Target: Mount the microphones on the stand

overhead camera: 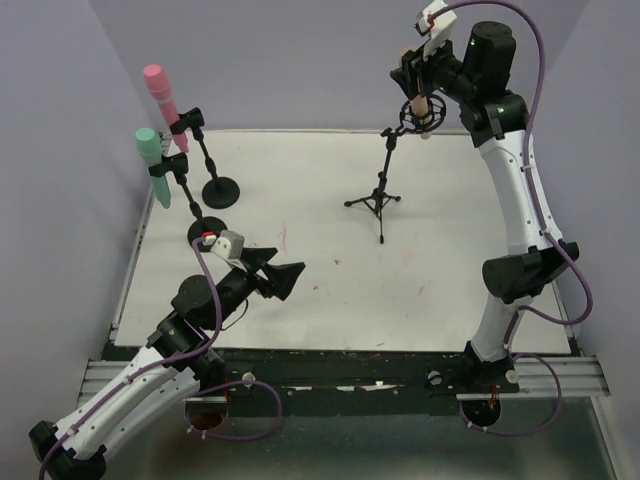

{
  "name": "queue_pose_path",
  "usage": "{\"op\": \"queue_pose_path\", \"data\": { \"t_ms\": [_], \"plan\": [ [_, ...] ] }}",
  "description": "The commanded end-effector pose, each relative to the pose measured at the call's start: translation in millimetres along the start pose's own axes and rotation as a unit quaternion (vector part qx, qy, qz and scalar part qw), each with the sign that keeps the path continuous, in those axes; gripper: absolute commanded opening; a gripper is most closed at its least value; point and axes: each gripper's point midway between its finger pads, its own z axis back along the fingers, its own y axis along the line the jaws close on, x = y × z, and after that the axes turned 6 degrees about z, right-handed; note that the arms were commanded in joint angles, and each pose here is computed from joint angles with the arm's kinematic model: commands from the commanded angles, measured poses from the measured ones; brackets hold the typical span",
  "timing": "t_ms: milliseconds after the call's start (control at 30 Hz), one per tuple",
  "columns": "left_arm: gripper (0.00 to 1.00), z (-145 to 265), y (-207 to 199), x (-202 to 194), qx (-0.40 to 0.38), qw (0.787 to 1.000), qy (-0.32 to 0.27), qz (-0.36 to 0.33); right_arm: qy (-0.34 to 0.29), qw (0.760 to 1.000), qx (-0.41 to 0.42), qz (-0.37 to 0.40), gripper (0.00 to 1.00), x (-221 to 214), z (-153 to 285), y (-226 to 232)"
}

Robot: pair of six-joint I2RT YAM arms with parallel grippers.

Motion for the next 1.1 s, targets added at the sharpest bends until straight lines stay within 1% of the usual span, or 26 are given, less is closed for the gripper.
{"op": "queue_pose_path", "data": {
  "t_ms": [0,33,100,133,167,200,233,267,300,433,500,633,667,833,967,1067],
  "plan": [
    [0.99,1,-4,6,-0.01,1.0,-0.012,0.001,0.071,0.997,-0.026,-0.018,0.38,-50,-12,0],
    [0.99,0,-5,6,-0.011,1.0,-0.011,0.0,0.082,0.996,-0.026,-0.021,0.39,-59,-12,2],
    [0.99,0,-5,6,-0.013,1.0,-0.011,0.0,0.092,0.995,-0.018,-0.028,0.52,-69,-12,9],
    [0.99,0,-5,5,-0.013,1.0,-0.009,-0.001,0.093,0.995,-0.014,-0.032,0.62,-70,-10,11],
    [0.99,0,-5,4,-0.013,1.0,-0.009,-0.002,0.089,0.995,-0.01,-0.037,0.71,-66,-8,14],
    [0.99,0,-5,5,-0.014,1.0,-0.009,-0.002,0.085,0.995,-0.007,-0.043,0.84,-62,-5,15],
    [0.99,1,-6,5,-0.016,1.0,-0.01,-0.003,0.076,0.996,-0.002,-0.049,0.91,-54,-1,17],
    [0.99,1,-7,5,-0.018,1.0,-0.011,-0.002,0.065,0.996,0.0,-0.056,0.97,-43,4,18],
    [0.99,2,-7,5,-0.019,1.0,-0.011,-0.002,0.053,0.997,0.004,-0.062,1.0,-31,11,19],
    [0.99,7,-9,9,-0.025,0.999,-0.021,0.003,0.007,0.997,0.032,-0.076,1.0,10,39,31],
    [0.99,8,-12,12,-0.03,0.999,-0.029,0.004,-0.005,0.996,0.048,-0.074,1.0,21,56,40],
    [0.99,3,-16,17,-0.025,0.999,-0.02,0.015,-0.021,0.994,0.067,-0.08,1.0,35,92,51],
    [0.99,0,-20,11,-0.035,0.999,0.001,0.011,-0.022,0.994,0.071,-0.085,1.0,34,99,54],
    [0.99,-22,-42,15,-0.063,0.997,0.054,-0.008,-0.021,0.991,0.053,-0.121,1.0,20,138,58],
    [0.99,-52,-57,15,-0.085,0.99,0.103,-0.039,-0.005,0.985,0.052,-0.163,1.0,-10,157,79],
    [0.99,-80,-66,13,-0.111,0.982,0.13,-0.08,0.014,0.98,0.053,-0.19,1.0,-35,166,97]
  ]
}}
